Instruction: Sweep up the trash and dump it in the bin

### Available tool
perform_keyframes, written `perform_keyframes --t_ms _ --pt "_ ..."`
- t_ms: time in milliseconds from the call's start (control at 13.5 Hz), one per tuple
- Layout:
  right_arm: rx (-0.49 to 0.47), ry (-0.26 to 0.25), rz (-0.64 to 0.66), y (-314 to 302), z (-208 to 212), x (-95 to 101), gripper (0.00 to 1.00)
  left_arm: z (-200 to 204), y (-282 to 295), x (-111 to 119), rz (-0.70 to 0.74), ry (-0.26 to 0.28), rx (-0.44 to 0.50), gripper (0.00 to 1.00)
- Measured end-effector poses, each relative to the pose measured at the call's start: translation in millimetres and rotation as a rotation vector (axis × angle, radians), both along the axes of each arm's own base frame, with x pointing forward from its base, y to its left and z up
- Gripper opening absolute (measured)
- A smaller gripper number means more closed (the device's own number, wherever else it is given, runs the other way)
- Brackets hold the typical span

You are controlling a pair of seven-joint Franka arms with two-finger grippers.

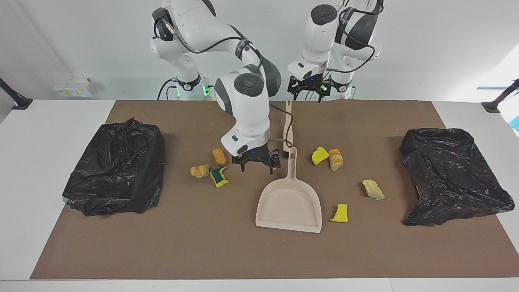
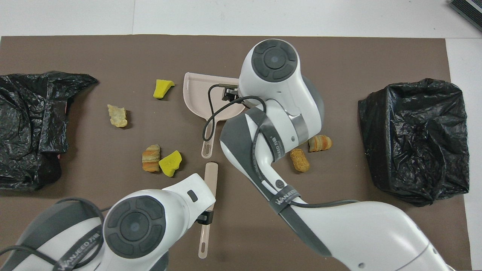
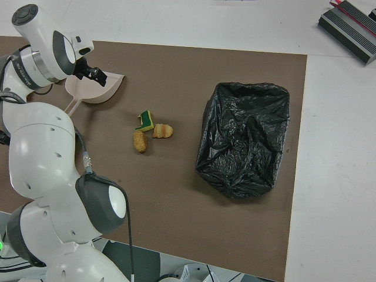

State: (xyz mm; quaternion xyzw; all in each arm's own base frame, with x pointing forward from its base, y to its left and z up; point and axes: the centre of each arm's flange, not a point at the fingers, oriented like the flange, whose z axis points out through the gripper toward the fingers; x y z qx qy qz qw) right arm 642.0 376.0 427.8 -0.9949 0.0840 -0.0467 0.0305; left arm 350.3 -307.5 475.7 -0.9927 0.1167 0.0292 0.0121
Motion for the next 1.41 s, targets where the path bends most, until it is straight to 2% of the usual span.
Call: perform_keyframes --t_ms 222,444,666,887,961,1035,1183,1331,1405 --pt "0.009 -0.008 0.047 47.5 -25.8 -14.1 1.0 -51.6 -18.6 -32.2 -0.015 -0.021 -0.014 1.0" --pt "0.017 -0.01 0.089 75.6 -23.9 -32.3 1.0 -97.4 -25.4 -64.6 -0.036 -0.031 -0.019 1.0" --pt "0.038 0.016 0.094 84.3 -26.7 -40.3 1.0 -123.0 -33.8 -75.7 -0.041 -0.036 -0.026 1.0" --pt "0.029 0.041 0.111 95.9 -43.3 -51.9 1.0 -137.3 -36.0 -74.6 -0.038 -0.023 -0.014 1.0" --pt "0.022 0.049 0.118 101.2 -50.2 -57.4 1.0 -138.5 -35.8 -74.2 -0.033 -0.022 -0.013 0.93" --pt "0.01 0.065 0.126 103.9 -60.2 -63.3 1.0 -138.8 -35.5 -73.8 -0.026 -0.021 -0.012 0.92" --pt "-0.02 0.1 0.131 101.8 -81.7 -72.4 1.0 -139.1 -34.3 -72.2 -0.017 -0.021 -0.012 0.67" --pt "-0.038 0.111 0.132 96.9 -91.4 -76.2 1.0 -140.2 -32.9 -70.1 -0.011 -0.018 -0.011 0.39" --pt "-0.034 0.104 0.131 96.1 -90.7 -76.0 0.9 -140.8 -32.0 -68.7 -0.012 -0.017 -0.011 0.28"
